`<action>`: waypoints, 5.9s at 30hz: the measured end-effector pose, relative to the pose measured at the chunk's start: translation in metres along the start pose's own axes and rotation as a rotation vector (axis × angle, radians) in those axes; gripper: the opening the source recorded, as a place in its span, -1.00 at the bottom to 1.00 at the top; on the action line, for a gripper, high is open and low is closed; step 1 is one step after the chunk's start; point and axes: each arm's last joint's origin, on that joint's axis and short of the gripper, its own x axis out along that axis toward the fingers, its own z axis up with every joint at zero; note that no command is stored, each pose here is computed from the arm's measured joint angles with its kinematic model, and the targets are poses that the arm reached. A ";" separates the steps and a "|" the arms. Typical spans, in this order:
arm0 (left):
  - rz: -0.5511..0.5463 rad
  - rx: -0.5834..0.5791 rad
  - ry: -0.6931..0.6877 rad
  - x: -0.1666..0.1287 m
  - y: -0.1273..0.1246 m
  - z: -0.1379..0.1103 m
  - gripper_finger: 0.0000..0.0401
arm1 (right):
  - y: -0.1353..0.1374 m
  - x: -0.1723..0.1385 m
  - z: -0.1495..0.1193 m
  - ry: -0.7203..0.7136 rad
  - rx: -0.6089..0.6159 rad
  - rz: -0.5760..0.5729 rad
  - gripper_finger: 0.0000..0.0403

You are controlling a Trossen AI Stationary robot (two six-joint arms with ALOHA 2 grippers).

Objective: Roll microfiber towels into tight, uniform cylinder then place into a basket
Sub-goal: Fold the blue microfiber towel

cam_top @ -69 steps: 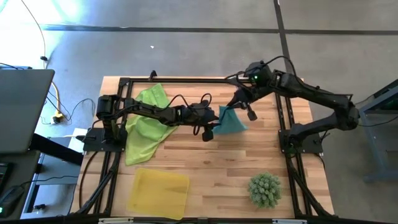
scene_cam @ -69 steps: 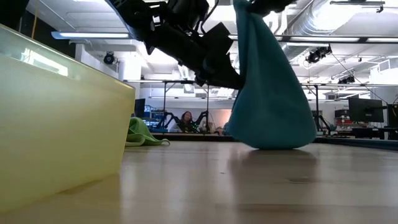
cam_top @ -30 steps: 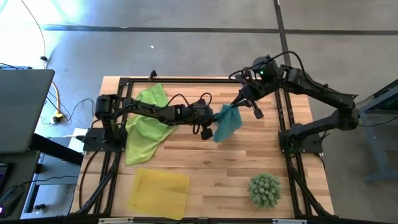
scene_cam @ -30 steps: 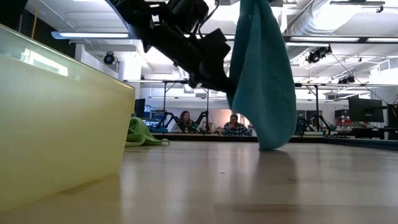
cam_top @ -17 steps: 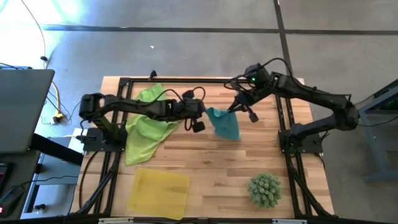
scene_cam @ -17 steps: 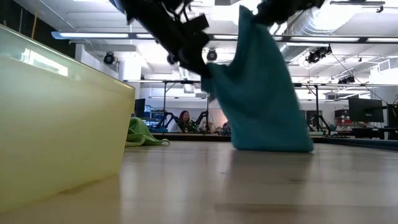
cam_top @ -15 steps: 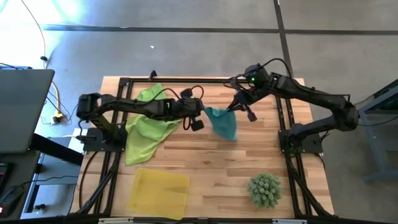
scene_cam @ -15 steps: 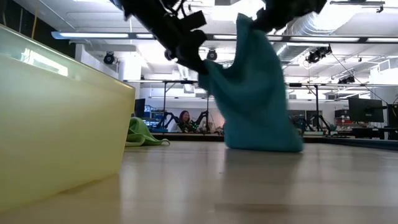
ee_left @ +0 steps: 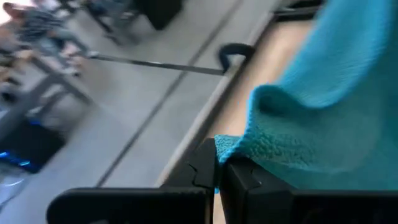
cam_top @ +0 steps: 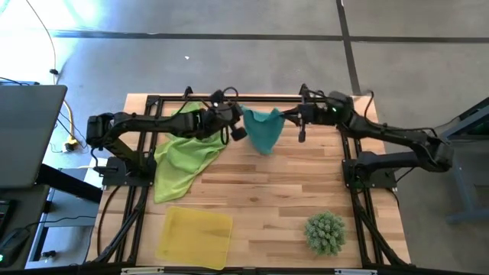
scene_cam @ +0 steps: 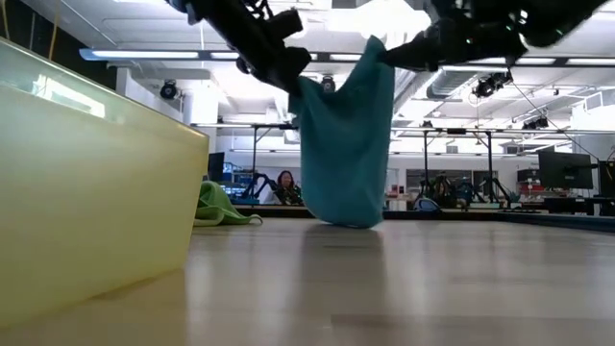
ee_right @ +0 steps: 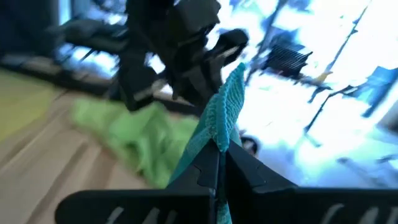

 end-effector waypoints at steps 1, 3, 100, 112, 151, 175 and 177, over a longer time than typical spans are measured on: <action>0.027 -0.008 -0.012 0.001 0.003 0.002 -1.00 | 0.003 -0.004 -0.004 -0.032 0.007 -0.039 -1.00; 0.073 -0.020 -0.047 0.003 0.008 0.006 -1.00 | 0.009 -0.012 -0.010 -0.094 0.017 -0.120 -1.00; -0.111 -0.182 0.240 0.031 -0.025 -0.040 -1.00 | 0.092 0.107 -0.143 0.559 0.195 0.038 -0.96; -0.155 -0.205 0.275 0.029 -0.027 -0.043 -1.00 | 0.099 0.096 -0.146 0.680 0.394 0.156 -0.68; 0.078 0.032 0.043 0.021 0.040 0.046 -1.00 | -0.002 -0.006 -0.001 0.544 -0.102 -0.557 -1.00; -0.390 0.100 0.387 0.020 -0.079 0.015 -1.00 | 0.061 -0.016 -0.024 0.843 0.304 -0.045 -1.00; -0.381 0.136 0.398 0.023 -0.091 0.011 -1.00 | 0.071 -0.017 -0.033 0.859 0.290 -0.011 -1.00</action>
